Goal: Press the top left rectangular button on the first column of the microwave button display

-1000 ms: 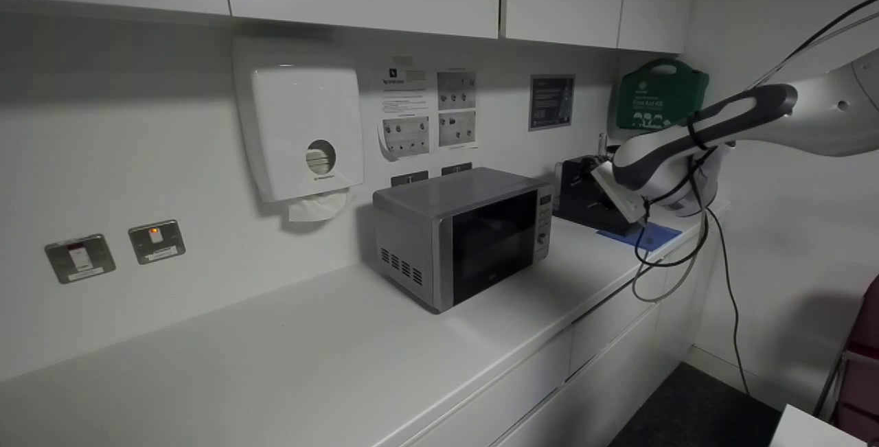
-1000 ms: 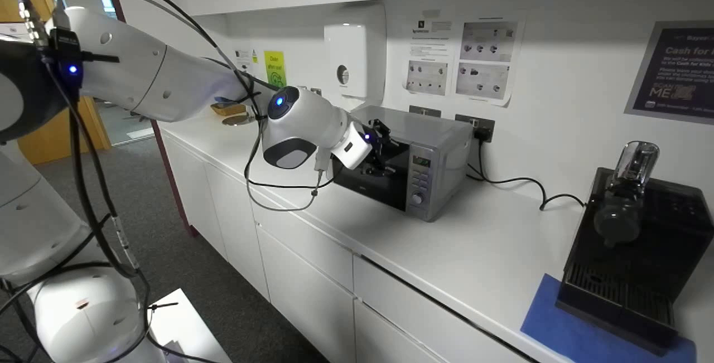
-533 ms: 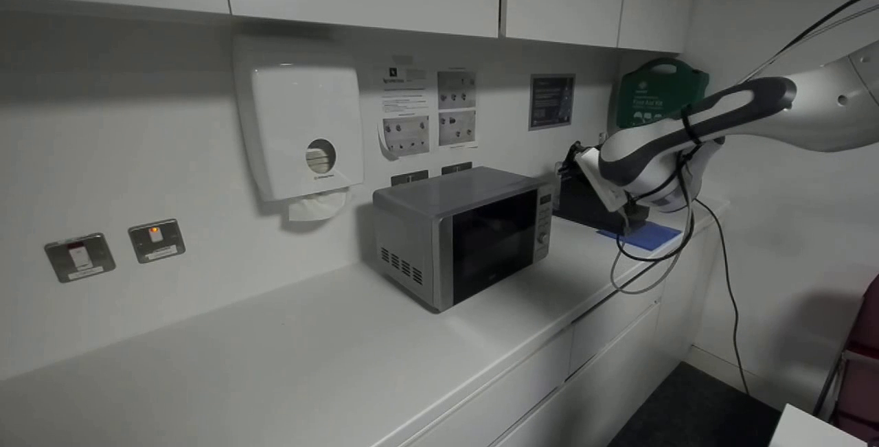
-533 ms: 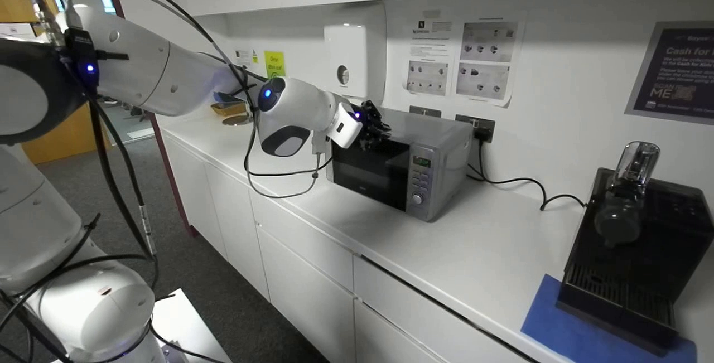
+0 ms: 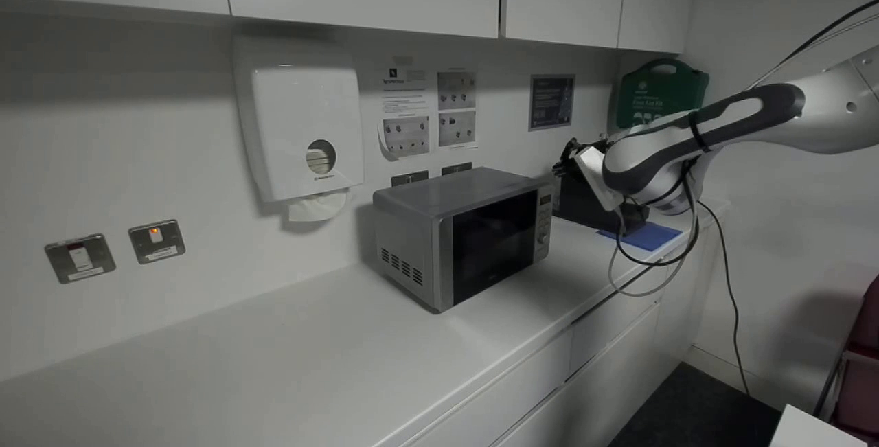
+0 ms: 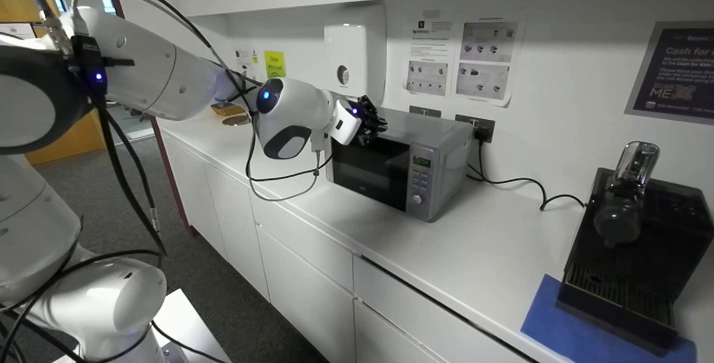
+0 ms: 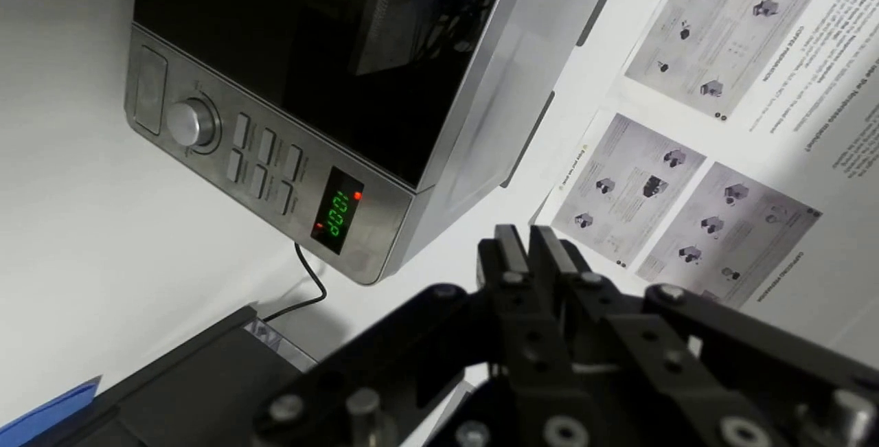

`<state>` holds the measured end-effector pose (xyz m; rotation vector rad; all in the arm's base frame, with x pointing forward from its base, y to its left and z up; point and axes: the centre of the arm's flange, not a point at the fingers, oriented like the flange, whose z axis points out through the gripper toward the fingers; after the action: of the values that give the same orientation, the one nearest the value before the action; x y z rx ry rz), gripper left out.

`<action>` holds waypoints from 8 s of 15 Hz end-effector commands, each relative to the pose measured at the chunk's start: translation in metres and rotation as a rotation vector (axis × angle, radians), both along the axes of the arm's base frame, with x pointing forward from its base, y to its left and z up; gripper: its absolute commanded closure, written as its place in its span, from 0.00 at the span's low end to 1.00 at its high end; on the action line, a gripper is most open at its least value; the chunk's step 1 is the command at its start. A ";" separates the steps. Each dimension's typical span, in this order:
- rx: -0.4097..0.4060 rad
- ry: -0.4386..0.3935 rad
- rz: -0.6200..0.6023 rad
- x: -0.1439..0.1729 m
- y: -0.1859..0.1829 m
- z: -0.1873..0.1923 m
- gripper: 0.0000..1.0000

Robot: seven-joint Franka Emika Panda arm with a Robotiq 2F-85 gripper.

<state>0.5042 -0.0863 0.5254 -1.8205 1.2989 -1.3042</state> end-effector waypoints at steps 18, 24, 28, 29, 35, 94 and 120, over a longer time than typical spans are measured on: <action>0.292 -0.079 -0.013 -0.016 -0.036 0.003 0.98; 0.290 -0.046 -0.034 -0.016 -0.042 -0.003 1.00; 0.288 -0.044 -0.034 -0.016 -0.042 -0.003 1.00; 0.288 -0.044 -0.034 -0.016 -0.042 -0.003 1.00; 0.291 -0.015 -0.023 -0.014 -0.043 -0.018 1.00; 0.174 0.121 0.081 0.094 -0.075 -0.150 1.00; 0.168 1.228 0.162 -0.008 -0.052 -0.140 0.96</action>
<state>0.5061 -0.1331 0.3654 -2.5183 1.5510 0.0344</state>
